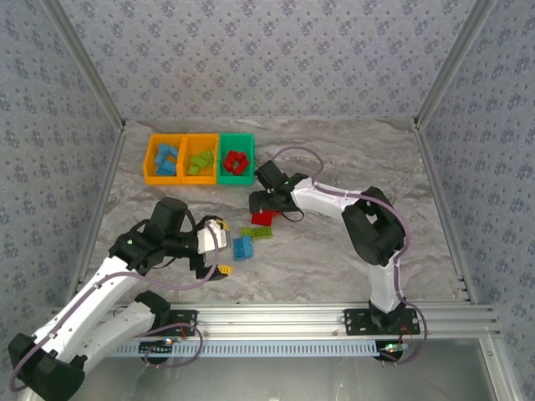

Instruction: Sort the legos into containers by color

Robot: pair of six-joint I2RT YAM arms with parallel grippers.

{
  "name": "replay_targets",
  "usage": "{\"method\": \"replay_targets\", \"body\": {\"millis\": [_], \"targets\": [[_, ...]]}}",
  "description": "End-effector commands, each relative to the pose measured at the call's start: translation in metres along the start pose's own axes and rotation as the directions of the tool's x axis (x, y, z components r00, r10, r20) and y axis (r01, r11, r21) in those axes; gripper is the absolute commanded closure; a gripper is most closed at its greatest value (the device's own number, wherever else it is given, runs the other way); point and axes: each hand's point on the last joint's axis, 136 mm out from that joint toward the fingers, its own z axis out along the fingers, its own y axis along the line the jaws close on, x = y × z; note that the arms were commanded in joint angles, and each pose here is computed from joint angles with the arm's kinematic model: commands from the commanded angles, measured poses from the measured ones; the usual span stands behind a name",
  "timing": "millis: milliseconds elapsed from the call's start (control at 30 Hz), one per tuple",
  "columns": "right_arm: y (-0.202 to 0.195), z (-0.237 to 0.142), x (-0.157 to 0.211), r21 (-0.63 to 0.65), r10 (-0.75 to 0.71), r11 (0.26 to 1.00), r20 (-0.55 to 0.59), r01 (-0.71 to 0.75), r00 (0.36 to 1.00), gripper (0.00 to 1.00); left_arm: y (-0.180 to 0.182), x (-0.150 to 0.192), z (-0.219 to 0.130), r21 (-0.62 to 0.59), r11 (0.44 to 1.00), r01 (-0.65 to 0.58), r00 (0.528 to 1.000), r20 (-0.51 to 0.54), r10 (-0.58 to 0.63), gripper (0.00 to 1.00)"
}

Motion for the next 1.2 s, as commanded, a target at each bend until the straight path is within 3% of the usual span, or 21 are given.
{"method": "replay_targets", "body": {"millis": [0,167,267,367,467,533,633,800,900,1100,1167], "targets": [[-0.006,0.011,-0.002,0.032,0.024,0.999,-0.023,-0.024,0.999,0.03,-0.014,-0.008,0.001,0.077,0.996,-0.048,0.998,0.054,0.044,0.01],[-0.008,0.025,0.009,0.041,0.026,0.999,-0.064,-0.024,0.998,0.15,-0.013,-0.005,0.002,0.073,0.996,-0.043,0.998,0.049,0.039,0.01],[-0.010,0.021,0.008,0.044,0.030,0.999,-0.060,-0.027,0.998,0.29,-0.010,-0.006,0.003,0.058,0.997,-0.049,0.998,0.053,0.046,0.01],[-0.009,0.002,-0.001,0.041,0.029,0.999,-0.019,-0.028,0.999,0.44,-0.007,-0.008,0.003,0.041,0.997,-0.059,0.997,0.059,0.057,0.01],[-0.005,-0.038,-0.021,0.006,0.035,0.999,0.078,-0.036,0.996,0.49,0.000,-0.011,0.000,-0.012,0.997,-0.073,0.995,0.069,0.073,0.01],[0.002,-0.071,-0.036,-0.033,0.033,0.999,0.163,-0.028,0.986,0.49,0.008,-0.011,-0.002,-0.073,0.994,-0.080,0.994,0.071,0.085,0.01],[0.021,-0.121,-0.059,-0.106,-0.008,0.993,0.323,0.045,0.947,0.49,0.037,-0.012,-0.017,-0.266,0.963,-0.041,0.996,0.060,0.059,0.01],[0.058,-0.159,-0.095,-0.236,-0.006,0.960,0.521,0.151,0.853,0.47,0.082,-0.004,-0.053,-0.575,0.818,0.004,0.995,0.087,0.056,0.01],[0.075,-0.153,-0.121,-0.243,-0.018,0.950,0.583,0.195,0.812,0.47,0.091,0.003,-0.062,-0.634,0.773,0.026,0.996,0.085,0.036,0.01],[0.092,-0.098,-0.165,-0.141,-0.120,0.954,0.630,0.266,0.767,0.47,0.090,0.010,-0.056,-0.616,0.787,0.033,0.998,0.066,0.010,0.01],[0.094,-0.072,-0.172,-0.121,-0.147,0.954,0.608,0.274,0.780,0.48,0.091,0.012,-0.055,-0.613,0.789,0.035,0.998,0.058,0.002,0.01]]}}
